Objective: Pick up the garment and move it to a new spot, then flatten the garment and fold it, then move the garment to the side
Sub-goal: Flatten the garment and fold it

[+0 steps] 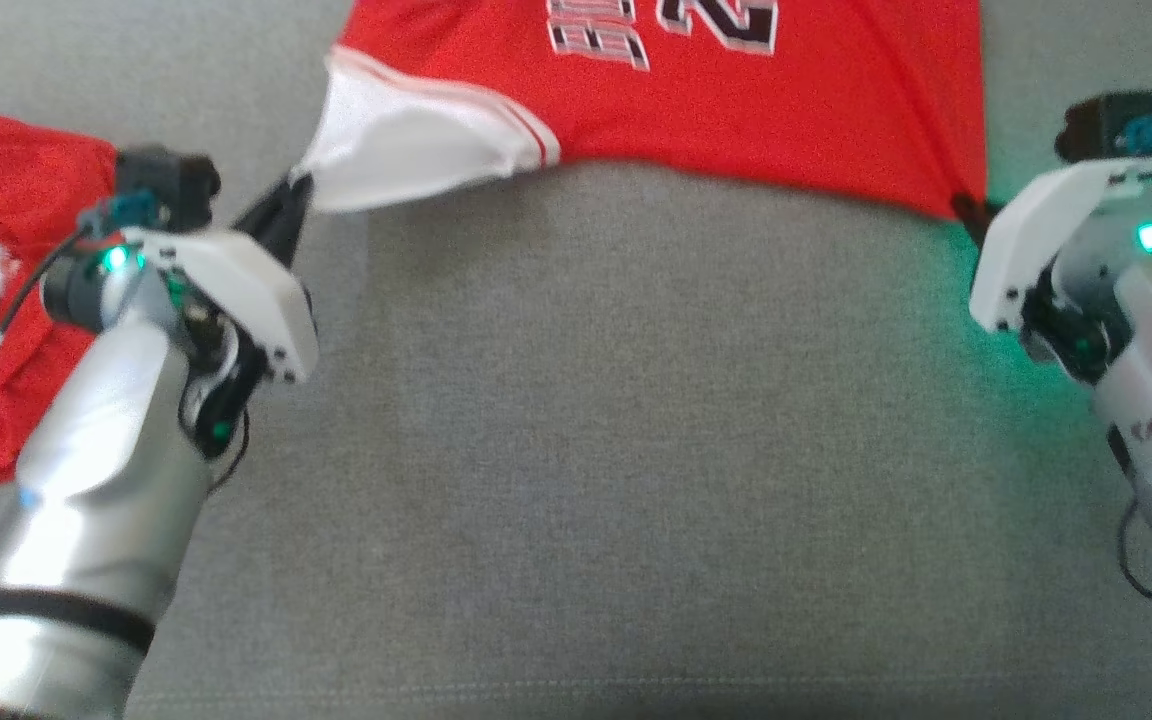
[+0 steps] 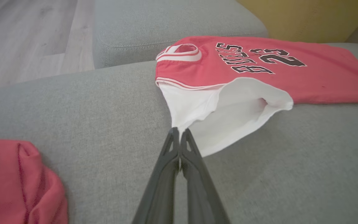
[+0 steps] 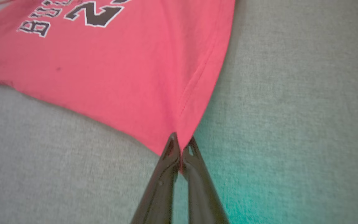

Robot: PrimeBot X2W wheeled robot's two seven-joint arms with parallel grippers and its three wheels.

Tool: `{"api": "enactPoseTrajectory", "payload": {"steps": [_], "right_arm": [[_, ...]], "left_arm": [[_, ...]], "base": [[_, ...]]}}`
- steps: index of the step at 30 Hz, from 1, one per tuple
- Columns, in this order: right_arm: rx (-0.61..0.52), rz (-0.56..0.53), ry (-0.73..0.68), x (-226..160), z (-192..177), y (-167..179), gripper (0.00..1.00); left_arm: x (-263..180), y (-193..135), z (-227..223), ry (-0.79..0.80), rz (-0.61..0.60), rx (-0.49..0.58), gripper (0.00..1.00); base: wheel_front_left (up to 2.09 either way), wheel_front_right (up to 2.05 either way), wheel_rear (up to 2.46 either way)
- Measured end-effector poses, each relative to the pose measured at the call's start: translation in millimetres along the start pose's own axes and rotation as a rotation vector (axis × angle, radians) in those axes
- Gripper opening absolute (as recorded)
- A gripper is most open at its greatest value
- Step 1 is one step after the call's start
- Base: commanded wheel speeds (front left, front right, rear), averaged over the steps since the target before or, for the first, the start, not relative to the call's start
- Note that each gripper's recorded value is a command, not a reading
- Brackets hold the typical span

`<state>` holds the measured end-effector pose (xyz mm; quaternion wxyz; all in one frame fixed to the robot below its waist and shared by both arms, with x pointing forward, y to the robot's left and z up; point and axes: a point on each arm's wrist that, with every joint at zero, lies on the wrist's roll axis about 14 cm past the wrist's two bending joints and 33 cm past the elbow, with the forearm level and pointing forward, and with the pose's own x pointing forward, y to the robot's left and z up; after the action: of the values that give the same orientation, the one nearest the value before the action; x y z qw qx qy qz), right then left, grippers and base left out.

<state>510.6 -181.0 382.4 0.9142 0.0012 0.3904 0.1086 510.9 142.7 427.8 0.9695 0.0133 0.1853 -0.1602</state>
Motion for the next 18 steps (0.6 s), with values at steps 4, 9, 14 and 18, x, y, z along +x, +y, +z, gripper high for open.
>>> {"api": "enactPoseTrajectory", "payload": {"steps": [4,9,14,18], "right_arm": [[-0.039,-0.008,0.043,-15,-11,-5,0.00],[-0.087,-0.003,0.104,-30,-31,-5,0.00],[-0.122,0.005,0.166,-43,-49,-8,0.00],[-0.155,0.006,0.206,-54,-61,-13,0.00]], "left_arm": [[-25,-3,-9,0.044,-0.019,-0.076,0.00],[-53,-17,-26,0.117,-0.065,-0.161,0.00],[-79,-28,-32,0.167,-0.118,-0.215,0.00],[-101,-37,-38,0.215,-0.161,-0.254,0.00]], "base": [[0.00,0.00,0.00],[0.00,0.00,0.00],[0.00,0.00,0.00],[0.00,0.00,0.00]]}}
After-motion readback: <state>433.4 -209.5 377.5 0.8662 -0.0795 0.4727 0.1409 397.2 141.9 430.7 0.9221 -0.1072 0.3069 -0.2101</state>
